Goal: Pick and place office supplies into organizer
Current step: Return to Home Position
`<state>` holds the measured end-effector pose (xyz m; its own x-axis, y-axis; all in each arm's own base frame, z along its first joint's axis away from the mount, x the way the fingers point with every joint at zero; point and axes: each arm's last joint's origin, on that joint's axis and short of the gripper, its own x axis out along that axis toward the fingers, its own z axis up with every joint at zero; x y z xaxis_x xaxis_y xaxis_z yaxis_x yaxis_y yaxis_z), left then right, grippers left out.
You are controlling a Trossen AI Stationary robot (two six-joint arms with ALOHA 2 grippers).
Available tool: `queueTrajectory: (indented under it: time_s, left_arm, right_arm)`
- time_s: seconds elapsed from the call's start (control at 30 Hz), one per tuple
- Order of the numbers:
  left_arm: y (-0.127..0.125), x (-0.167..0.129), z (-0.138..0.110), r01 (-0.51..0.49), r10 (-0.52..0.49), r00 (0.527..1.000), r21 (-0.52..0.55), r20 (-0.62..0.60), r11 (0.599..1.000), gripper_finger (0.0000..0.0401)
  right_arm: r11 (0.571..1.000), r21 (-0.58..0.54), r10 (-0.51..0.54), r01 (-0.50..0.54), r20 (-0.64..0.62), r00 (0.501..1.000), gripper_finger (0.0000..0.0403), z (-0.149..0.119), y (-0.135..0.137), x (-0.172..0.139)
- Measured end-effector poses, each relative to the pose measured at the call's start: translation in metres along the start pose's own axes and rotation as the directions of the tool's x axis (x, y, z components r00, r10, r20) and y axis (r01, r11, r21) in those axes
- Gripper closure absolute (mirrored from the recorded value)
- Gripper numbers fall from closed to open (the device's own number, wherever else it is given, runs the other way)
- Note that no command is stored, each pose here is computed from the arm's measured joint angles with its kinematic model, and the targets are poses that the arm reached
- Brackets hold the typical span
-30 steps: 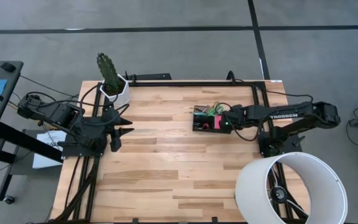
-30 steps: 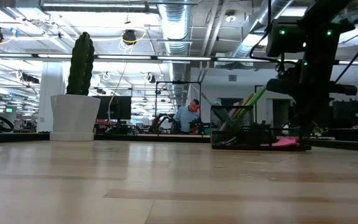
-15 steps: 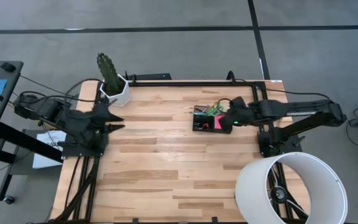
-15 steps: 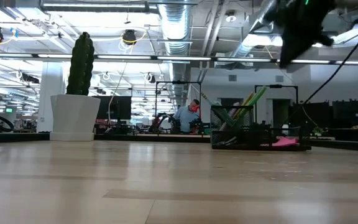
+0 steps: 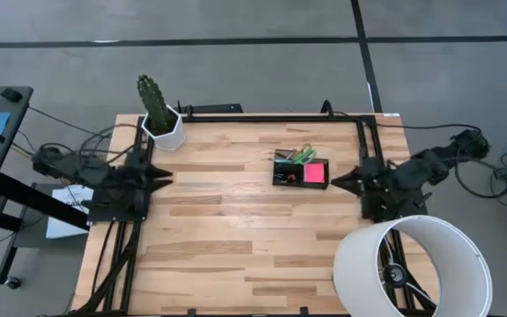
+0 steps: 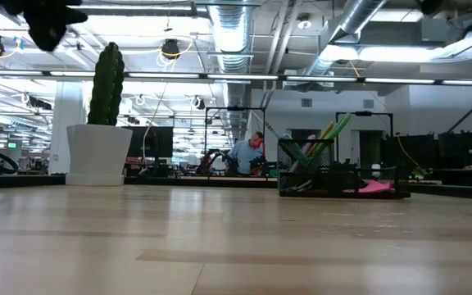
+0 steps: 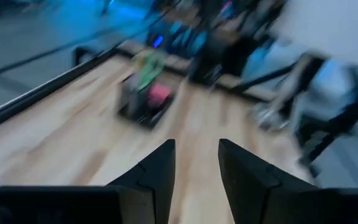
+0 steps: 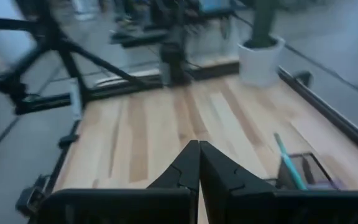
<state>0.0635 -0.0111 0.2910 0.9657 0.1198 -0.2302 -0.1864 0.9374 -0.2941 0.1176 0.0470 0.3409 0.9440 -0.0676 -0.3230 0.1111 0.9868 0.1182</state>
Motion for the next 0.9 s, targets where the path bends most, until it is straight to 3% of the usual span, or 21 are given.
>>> queueTrajectory:
  time_s: [0.13,0.2,0.37,0.43,0.6,0.73,0.8,0.9]
  left_arm:
    - [0.002,0.018,-0.033,0.159,-0.159,0.97,0.013,0.186,0.987,0.0287]
    - [0.004,0.025,-0.047,0.202,-0.203,0.938,0.031,0.281,0.979,0.0287]
    - [0.01,0.04,-0.078,0.249,-0.229,0.873,0.01,0.43,0.968,0.0287]
    - [0.012,0.045,-0.09,0.251,-0.226,0.873,0.0,0.433,0.968,0.0287]
    - [0.018,0.05,-0.098,0.107,-0.055,0.923,-0.118,0.381,0.987,0.0287]
    - [0.023,0.052,-0.102,-0.007,0.095,0.928,-0.237,0.361,0.972,0.0287]
    - [0.024,0.054,-0.106,-0.033,0.117,0.937,-0.251,0.328,0.967,0.0287]
    - [0.024,0.054,-0.106,-0.041,0.122,0.939,-0.248,0.322,0.968,0.0287]
  right_arm:
    - [0.993,-0.068,0.098,-0.092,0.089,0.991,0.0402,-0.032,-0.009,-0.012]
    - [0.994,-0.071,0.092,-0.084,0.122,0.988,0.0402,-0.051,-0.018,-0.014]
    - [0.994,0.005,0.107,-0.111,0.238,0.965,0.0402,-0.094,-0.039,-0.02]
    - [0.99,0.024,0.128,-0.14,0.277,0.952,0.0402,-0.111,-0.045,-0.02]
    - [0.981,-0.028,0.195,-0.194,0.223,0.955,0.0402,-0.13,-0.04,-0.006]
    - [0.977,-0.04,0.215,-0.211,0.154,0.964,0.0402,-0.152,-0.036,0.008]
    - [0.969,-0.02,0.247,-0.247,0.177,0.953,0.0402,-0.151,-0.035,0.009]
    - [0.975,-0.05,0.221,-0.218,0.062,0.973,0.0402,-0.169,-0.036,0.015]
